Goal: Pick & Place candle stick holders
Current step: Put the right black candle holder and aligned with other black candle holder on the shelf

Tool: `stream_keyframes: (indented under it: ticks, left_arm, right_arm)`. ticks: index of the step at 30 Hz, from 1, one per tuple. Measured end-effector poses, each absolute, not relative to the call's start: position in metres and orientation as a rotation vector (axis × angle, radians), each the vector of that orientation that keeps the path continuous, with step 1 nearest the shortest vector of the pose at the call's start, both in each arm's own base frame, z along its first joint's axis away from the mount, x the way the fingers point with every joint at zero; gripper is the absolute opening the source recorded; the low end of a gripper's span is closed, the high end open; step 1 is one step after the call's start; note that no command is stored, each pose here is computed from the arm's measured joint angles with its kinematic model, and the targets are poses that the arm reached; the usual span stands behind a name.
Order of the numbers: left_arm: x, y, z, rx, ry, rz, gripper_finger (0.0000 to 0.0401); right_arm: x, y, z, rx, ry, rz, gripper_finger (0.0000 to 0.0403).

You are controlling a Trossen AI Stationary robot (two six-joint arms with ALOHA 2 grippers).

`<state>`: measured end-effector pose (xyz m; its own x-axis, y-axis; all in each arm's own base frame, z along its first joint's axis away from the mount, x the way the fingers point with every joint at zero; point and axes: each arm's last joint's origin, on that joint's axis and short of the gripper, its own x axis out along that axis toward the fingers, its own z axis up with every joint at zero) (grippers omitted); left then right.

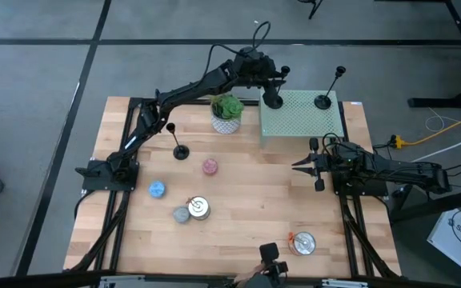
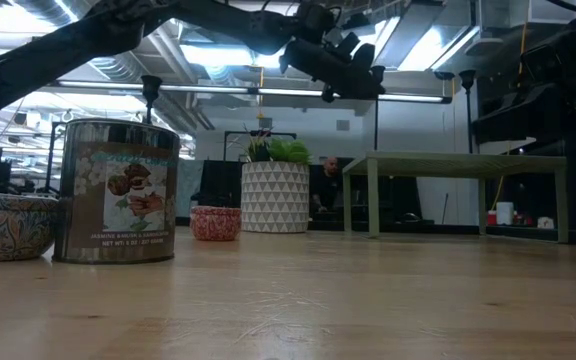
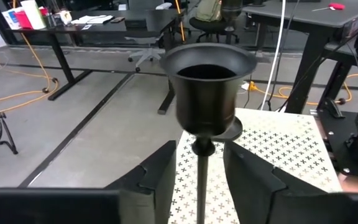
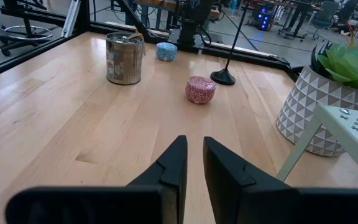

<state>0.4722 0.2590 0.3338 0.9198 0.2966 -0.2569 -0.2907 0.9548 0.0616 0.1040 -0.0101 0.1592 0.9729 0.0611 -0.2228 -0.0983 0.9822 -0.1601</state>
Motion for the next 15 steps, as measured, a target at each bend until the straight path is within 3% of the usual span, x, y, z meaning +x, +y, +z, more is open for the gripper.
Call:
stream_keyframes:
  ticks: [8,15]
  left_arm:
    - [0.4726,0.2581,0.3338,0.023,0.268,0.300,0.0168]
    - [0.4717,0.2577,0.3304,0.011,0.303,0.298,0.0173]
  right_arm:
    - [0.1040,-0.0101,0.1591,-0.171,0.219,0.081,0.0054]
    - [0.1040,-0.0101,0.1591,-0.171,0.219,0.081,0.0054]
